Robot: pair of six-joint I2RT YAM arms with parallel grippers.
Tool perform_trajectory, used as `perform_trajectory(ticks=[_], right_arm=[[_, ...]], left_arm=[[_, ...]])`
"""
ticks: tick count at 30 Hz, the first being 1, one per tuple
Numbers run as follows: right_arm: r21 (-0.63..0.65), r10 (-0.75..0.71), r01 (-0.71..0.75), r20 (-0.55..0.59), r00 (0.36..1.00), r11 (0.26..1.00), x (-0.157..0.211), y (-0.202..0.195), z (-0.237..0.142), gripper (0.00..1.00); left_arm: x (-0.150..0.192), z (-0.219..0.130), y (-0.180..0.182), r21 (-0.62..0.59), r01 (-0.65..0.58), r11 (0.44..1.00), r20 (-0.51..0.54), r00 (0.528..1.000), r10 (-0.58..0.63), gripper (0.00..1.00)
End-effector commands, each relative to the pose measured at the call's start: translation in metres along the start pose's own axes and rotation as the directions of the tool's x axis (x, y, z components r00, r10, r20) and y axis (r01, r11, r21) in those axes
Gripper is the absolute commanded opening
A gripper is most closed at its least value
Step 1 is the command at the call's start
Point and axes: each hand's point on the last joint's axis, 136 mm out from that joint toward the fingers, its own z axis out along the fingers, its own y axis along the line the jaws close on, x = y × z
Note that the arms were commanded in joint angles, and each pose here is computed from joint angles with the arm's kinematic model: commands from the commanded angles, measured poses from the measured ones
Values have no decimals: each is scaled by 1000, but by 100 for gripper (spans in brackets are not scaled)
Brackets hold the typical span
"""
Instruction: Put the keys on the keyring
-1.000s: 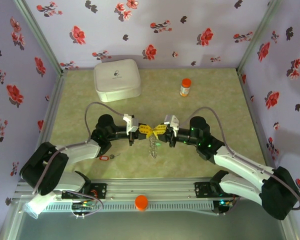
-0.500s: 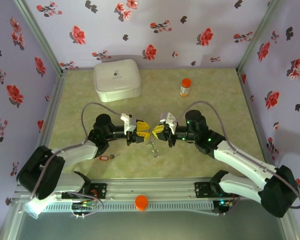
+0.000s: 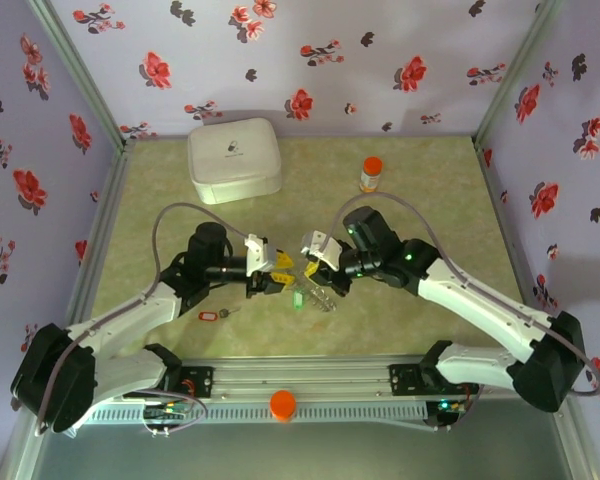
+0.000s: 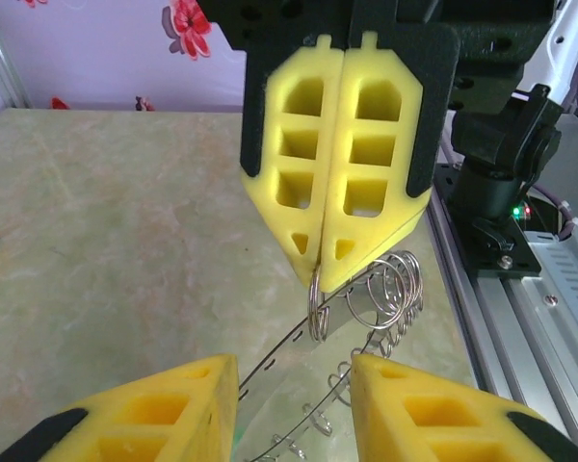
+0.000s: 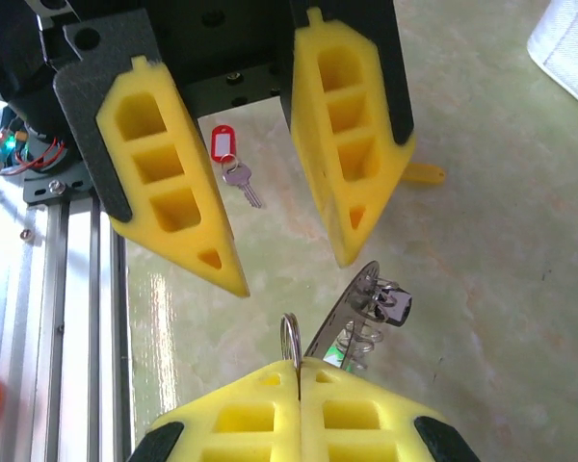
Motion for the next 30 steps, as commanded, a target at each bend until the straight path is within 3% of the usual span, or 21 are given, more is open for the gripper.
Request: perform_trajectory(ticks=[1,15,20,27,28,30], right_arm=[[-12,-72,72,-7,997,997,-14,3,-6,0],[-29,-132,131,-40,990,991,-23,7,6,0],[-37,-128,128,-12,992,991,-28,11,8,0],[-38,-110,110,4,994,993,-27,13,7,0],[-36,-105,106,11,994,994,-28,13,7,6],[-10,-91,92,49,995,996,-32,11,2,28]], left_arm=[[-8,4,0,12,-22,1000,1,1000,22,34],[-8,7,-3,35,-3,999,10,1000,3,20],[-7,6,-5,45,-5,999,-16,1000,5,0],[-11,4,-7,40,-23,999,-2,1000,23,0],[-12,4,-6,37,-26,999,5,1000,25,0],[-13,4,-6,29,-34,999,27,999,33,0]])
